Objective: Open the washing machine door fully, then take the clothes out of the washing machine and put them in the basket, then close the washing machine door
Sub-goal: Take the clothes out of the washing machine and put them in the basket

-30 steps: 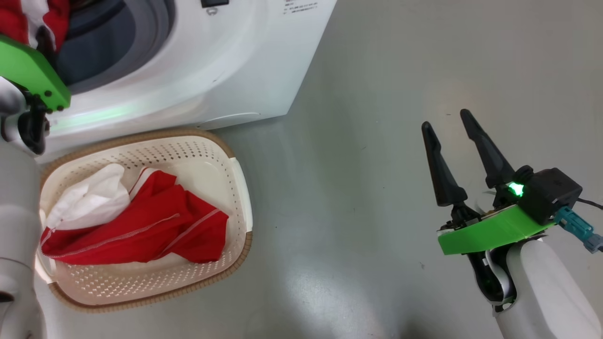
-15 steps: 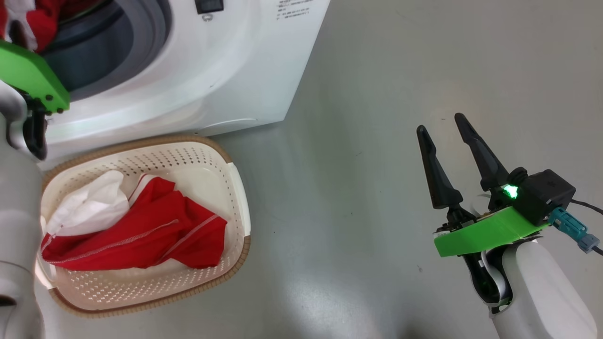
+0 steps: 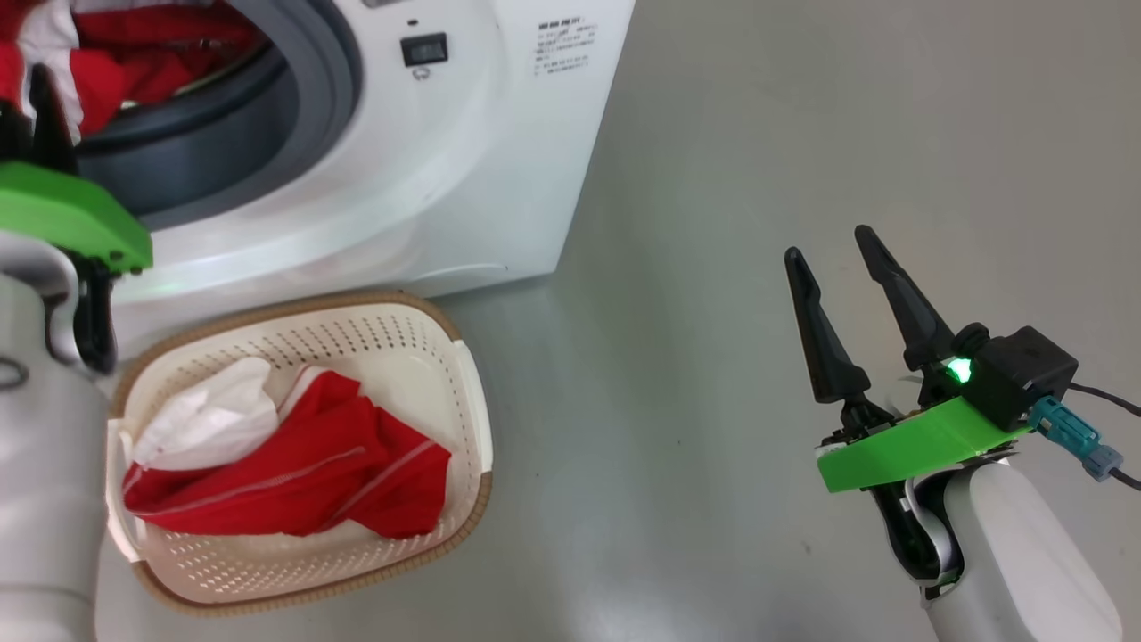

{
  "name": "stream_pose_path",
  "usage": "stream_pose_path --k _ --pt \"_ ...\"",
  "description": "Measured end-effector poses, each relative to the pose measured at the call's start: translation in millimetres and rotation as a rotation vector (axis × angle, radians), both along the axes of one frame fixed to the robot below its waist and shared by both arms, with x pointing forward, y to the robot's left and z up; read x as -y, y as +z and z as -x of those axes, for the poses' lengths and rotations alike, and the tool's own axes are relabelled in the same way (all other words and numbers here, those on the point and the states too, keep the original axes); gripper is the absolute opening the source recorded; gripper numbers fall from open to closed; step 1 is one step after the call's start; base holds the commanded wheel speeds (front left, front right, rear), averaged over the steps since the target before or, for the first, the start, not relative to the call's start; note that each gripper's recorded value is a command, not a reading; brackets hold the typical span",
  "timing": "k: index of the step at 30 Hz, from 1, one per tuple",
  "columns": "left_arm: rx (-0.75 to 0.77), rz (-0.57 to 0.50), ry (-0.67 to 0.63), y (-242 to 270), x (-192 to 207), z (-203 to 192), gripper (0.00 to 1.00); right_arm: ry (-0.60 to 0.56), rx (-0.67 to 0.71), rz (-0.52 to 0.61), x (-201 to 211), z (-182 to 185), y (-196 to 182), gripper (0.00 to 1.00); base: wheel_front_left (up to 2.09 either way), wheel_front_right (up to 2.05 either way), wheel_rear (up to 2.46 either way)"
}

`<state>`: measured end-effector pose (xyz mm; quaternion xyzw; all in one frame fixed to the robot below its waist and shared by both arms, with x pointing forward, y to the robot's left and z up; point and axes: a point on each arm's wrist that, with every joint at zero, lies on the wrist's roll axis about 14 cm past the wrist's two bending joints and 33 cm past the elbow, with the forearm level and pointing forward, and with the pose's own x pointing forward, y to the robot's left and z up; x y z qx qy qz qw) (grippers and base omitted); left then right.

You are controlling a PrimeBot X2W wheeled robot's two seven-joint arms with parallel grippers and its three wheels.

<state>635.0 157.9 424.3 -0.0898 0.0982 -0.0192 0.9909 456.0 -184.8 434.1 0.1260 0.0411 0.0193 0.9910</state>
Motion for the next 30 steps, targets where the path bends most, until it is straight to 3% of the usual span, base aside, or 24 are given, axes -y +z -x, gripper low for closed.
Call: stream_pose_path --k 18,30 --pt "0.308 0.002 0.008 90.9 -11.0 82.4 0.00 0.014 0.053 -0.036 -11.7 26.3 30.2 1.00 0.00 0.00 0.00" --pt "0.594 -0.023 0.015 182.8 -9.2 151.3 0.00 -0.001 0.083 -0.057 -11.4 50.8 45.6 1.00 0.00 0.00 0.00"
